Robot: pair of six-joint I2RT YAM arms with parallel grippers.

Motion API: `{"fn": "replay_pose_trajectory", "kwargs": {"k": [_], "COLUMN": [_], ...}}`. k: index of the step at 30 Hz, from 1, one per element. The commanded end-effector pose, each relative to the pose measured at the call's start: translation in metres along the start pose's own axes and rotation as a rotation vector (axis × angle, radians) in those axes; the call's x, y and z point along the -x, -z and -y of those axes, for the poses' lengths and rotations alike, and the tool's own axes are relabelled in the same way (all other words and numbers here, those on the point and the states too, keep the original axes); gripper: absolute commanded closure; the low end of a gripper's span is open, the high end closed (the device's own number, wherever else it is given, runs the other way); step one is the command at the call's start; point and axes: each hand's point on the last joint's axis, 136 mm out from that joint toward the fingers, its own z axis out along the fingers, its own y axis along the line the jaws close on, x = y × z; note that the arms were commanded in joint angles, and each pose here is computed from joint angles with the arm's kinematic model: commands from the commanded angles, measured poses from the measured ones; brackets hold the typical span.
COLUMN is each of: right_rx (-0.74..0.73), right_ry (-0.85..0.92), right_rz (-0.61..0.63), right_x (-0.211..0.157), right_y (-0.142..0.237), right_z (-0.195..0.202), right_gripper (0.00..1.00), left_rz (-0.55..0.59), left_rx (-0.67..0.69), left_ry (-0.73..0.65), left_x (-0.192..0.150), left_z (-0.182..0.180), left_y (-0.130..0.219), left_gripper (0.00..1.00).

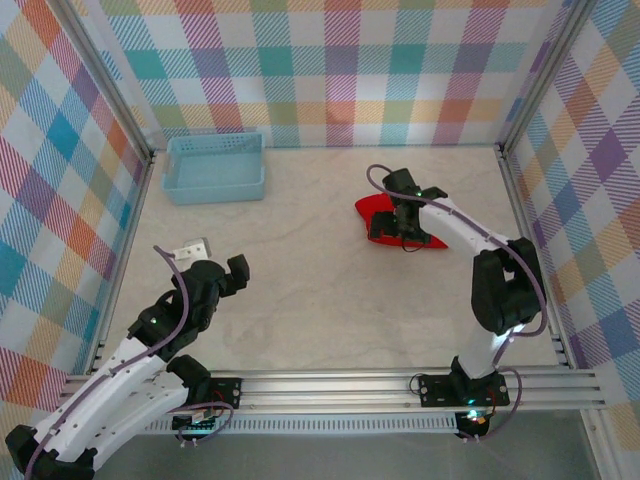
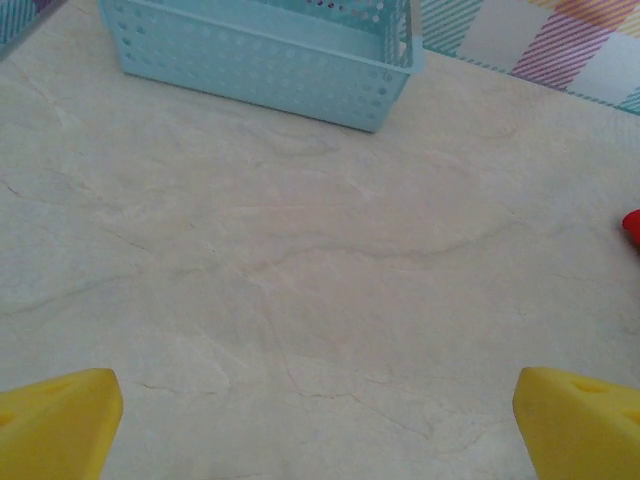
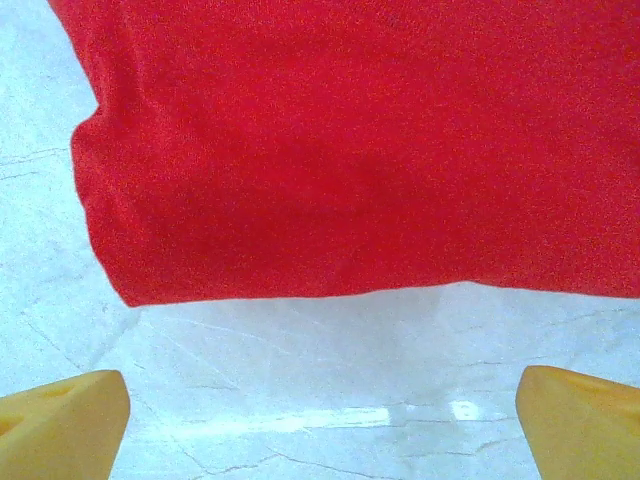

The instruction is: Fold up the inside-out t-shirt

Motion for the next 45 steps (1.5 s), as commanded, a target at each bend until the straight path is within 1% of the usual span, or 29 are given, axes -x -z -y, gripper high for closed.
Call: {"fn": "replay_pose_trajectory", "kwargs": {"k": [1,3,5,6,9,11,13,14,15,18,20,22,25,26,27,29,31,33,35,36,37,39,40,42,43,45], "right_rx": [0.028,-0.008,-0.074,-0.1,-0.15,-0.176,-0.172,-0.183,-0.211,-0.222,-0.184,-0.1,0.027,0.038,0.019,-0.004,-0.009,0.01,-0.02,-0.04,-0.06,-0.115,-0.126,-0.11,-0.093,-0.054], "right_ry": [-0.102,-0.146,-0.191,-0.205,-0.181,-0.124,-0.065,-0.039,-0.035,-0.035,-0.025,-0.04,-0.065,-0.089,-0.132,-0.187,-0.203,-0.154,-0.125,-0.112,-0.112,-0.082,-0.072,-0.053,-0.039,-0.008], "right_rz": [-0.065,-0.107,-0.139,-0.143,-0.131,-0.108,-0.087,-0.061,-0.039,0.008,0.041,0.086,0.208,0.257,0.295,0.367,0.469,0.619,0.711,0.734,0.726,0.659,0.64,0.641,0.646,0.671], "right_x": [0.002,0.014,0.025,0.034,0.059,0.077,0.091,0.099,0.106,0.122,0.126,0.122,0.109,0.103,0.093,0.076,0.059,0.046,0.036,0.032,0.03,0.027,0.026,0.026,0.026,0.028], "right_y": [-0.027,-0.044,-0.054,-0.058,-0.061,-0.061,-0.062,-0.062,-0.06,-0.048,-0.032,-0.012,0.024,0.034,0.039,0.047,0.053,0.06,0.063,0.061,0.056,0.04,0.033,0.022,0.017,0.011], "right_z": [0.007,0.027,0.062,0.08,0.113,0.123,0.127,0.129,0.137,0.147,0.14,0.124,0.1,0.1,0.107,0.117,0.125,0.127,0.135,0.138,0.142,0.149,0.15,0.147,0.144,0.136], "right_gripper": [0.0,0.01,0.02,0.02,0.02,0.01,0.0,0.0,0.0,0.0,0.0,0.0,0.0,0.0,0.0,0.0,0.0,0.0,0.0,0.0,0.0,0.0,0.0,0.0,0.0,0.0], "left_rz": [0.011,0.006,-0.007,-0.013,-0.018,-0.012,-0.005,0.004,0.014,0.035,0.055,0.089,0.159,0.169,0.192,0.16,0.179,0.211,0.226,0.241,0.237,0.202,0.178,0.153,0.159,0.174], "left_rx": [0.041,0.043,0.064,0.095,0.155,0.149,0.138,0.147,0.164,0.185,0.195,0.255,0.345,0.351,0.334,0.264,0.296,0.31,0.339,0.36,0.385,0.42,0.425,0.439,0.433,0.392], "left_ry": [-0.042,-0.047,-0.071,-0.081,-0.087,-0.09,-0.097,-0.099,-0.1,-0.101,-0.095,-0.096,-0.15,-0.175,-0.172,-0.188,-0.147,-0.086,-0.043,-0.026,-0.014,-0.002,-0.019,-0.058,-0.071,-0.105], "left_x": [-0.003,-0.005,-0.006,-0.006,-0.005,-0.004,-0.003,-0.002,-0.001,0.001,0.005,0.016,0.033,0.037,0.043,0.045,0.049,0.051,0.051,0.049,0.044,0.034,0.03,0.023,0.021,0.016], "left_z": [-0.011,-0.01,-0.012,-0.015,-0.023,-0.021,-0.019,-0.02,-0.024,-0.026,-0.024,-0.026,-0.025,-0.022,-0.016,-0.009,-0.025,-0.043,-0.06,-0.068,-0.075,-0.084,-0.084,-0.085,-0.085,-0.082], "left_y": [-0.002,-0.003,-0.005,-0.006,-0.008,-0.009,-0.01,-0.01,-0.01,-0.012,-0.015,-0.019,-0.03,-0.036,-0.043,-0.057,-0.061,-0.065,-0.069,-0.073,-0.077,-0.091,-0.097,-0.108,-0.112,-0.121], "left_gripper": [0.0,0.0,0.0,0.0,0.0,0.0,0.0,0.0,0.0,0.0,0.0,0.0,0.0,0.0,0.0,0.0,0.0,0.0,0.0,0.0,0.0,0.0,0.0,0.0,0.0,0.0]}}
